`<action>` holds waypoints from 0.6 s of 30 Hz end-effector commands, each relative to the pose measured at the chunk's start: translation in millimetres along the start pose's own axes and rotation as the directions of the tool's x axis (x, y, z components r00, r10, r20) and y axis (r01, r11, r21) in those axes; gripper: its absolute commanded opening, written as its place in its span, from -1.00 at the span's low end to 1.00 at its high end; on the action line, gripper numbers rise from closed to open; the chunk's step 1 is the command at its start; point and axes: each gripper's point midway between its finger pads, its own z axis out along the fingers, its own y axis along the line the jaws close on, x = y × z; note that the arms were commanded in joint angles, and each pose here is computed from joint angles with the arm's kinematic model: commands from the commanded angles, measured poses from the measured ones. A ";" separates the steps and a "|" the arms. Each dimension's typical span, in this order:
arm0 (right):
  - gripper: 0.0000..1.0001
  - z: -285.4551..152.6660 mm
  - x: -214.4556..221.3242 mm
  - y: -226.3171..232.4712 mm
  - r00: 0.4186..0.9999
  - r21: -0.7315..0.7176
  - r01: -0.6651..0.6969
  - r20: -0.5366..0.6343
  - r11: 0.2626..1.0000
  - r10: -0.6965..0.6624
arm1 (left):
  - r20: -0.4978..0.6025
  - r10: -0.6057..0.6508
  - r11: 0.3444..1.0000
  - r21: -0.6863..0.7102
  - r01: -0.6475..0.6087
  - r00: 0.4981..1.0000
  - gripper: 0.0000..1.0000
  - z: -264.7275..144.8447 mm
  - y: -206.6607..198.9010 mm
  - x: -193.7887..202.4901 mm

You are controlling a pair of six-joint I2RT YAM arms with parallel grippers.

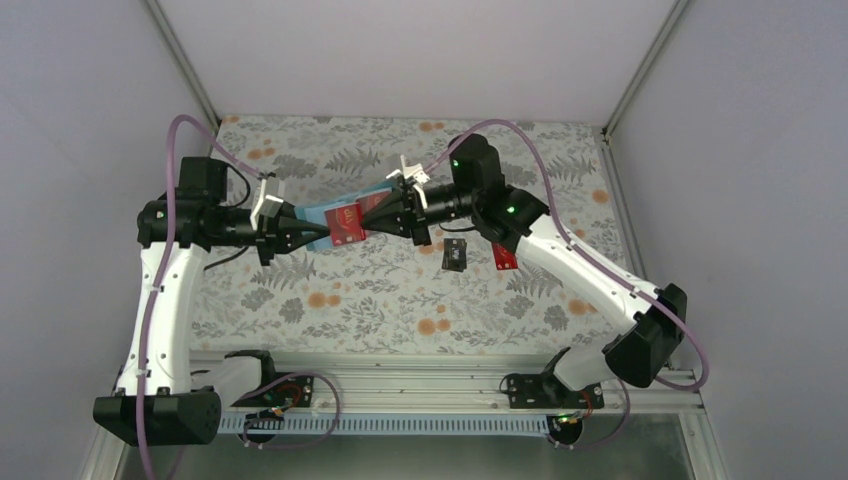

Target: Take the credit cards out of the card holder

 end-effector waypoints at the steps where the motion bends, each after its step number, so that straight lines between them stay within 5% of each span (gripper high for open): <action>1: -0.92 -19.4 -6.9 -13.1 1.000 0.099 0.004 0.025 0.995 -0.007 | 0.061 0.060 0.997 0.033 -0.063 0.996 -0.93 -1.7 -10.1 -15.4; 12: -0.92 -15.4 -3.9 -4.0 1.000 0.016 0.003 0.019 1.000 -0.004 | 0.059 0.066 0.997 0.028 -0.068 0.996 -0.95 -2.3 -10.2 -16.3; 18: -0.62 -4.9 -4.9 4.2 1.000 -0.048 0.005 0.025 0.999 -0.003 | 0.061 0.067 0.997 0.024 -0.068 0.996 -0.95 -2.9 -8.7 -16.4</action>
